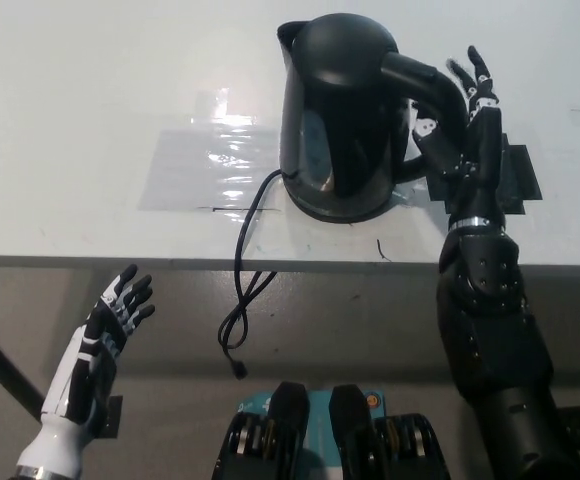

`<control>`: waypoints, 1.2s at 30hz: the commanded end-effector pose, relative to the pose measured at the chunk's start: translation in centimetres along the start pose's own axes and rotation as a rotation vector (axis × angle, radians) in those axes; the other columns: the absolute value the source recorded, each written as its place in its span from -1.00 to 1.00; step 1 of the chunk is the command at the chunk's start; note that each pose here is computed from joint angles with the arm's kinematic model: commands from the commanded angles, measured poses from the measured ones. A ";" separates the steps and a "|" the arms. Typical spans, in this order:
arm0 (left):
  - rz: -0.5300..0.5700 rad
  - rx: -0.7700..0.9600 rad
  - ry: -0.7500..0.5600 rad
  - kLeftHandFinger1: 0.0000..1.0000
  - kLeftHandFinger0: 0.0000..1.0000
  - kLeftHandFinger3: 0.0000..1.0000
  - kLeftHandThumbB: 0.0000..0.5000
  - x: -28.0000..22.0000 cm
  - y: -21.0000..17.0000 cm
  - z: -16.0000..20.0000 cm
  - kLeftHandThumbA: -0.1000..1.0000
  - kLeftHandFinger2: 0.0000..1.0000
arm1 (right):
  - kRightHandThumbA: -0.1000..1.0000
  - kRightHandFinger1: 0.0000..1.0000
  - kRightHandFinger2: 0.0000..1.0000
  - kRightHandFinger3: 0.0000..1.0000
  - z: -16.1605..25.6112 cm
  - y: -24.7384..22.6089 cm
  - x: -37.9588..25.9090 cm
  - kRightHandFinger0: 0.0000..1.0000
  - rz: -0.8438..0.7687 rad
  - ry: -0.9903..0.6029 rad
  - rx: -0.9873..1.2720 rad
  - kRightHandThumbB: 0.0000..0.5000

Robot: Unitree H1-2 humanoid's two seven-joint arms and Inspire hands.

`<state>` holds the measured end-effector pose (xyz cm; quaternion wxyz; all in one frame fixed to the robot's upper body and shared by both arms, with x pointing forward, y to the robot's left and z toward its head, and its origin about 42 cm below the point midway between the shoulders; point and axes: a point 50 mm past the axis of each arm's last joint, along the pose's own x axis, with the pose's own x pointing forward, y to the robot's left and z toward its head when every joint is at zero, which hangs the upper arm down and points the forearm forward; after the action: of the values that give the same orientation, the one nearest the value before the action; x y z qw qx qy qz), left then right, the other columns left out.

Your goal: A kettle and its base are kept separately on the desk infront of the robot and the robot uses its right hand to lift the kettle by its handle and places it on its base to align it correctly.

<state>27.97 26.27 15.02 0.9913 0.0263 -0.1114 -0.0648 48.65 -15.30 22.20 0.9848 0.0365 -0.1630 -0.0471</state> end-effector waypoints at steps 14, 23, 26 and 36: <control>-0.019 0.002 -0.038 1.00 1.00 1.00 -0.57 0.7 0.5 1.0 1.00 1.00 | 0.67 1.00 1.00 1.00 2.9 -1.1 1.5 1.00 0.285 -0.087 -0.138 1.00; -0.016 0.001 -0.040 1.00 1.00 1.00 -0.60 0.7 0.5 1.0 1.00 1.00 | 0.68 1.00 1.00 1.00 3.2 -1.5 1.9 1.00 0.276 -0.108 -0.111 1.00; -0.018 0.005 -0.042 1.00 1.00 1.00 -0.61 0.8 0.5 1.0 1.00 1.00 | 0.67 1.00 1.00 1.00 3.3 -1.8 2.0 1.00 0.259 -0.129 -0.114 1.00; -0.015 -0.008 -0.045 1.00 1.00 1.00 -0.60 0.6 0.5 0.8 1.00 1.00 | 0.74 1.00 1.00 1.00 3.8 -4.6 2.7 1.00 0.135 -0.185 -0.175 1.00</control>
<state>28.21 26.33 15.24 0.9910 0.0204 -0.1156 -0.0642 48.60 -19.08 22.45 0.9820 -0.0506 -0.1788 0.0347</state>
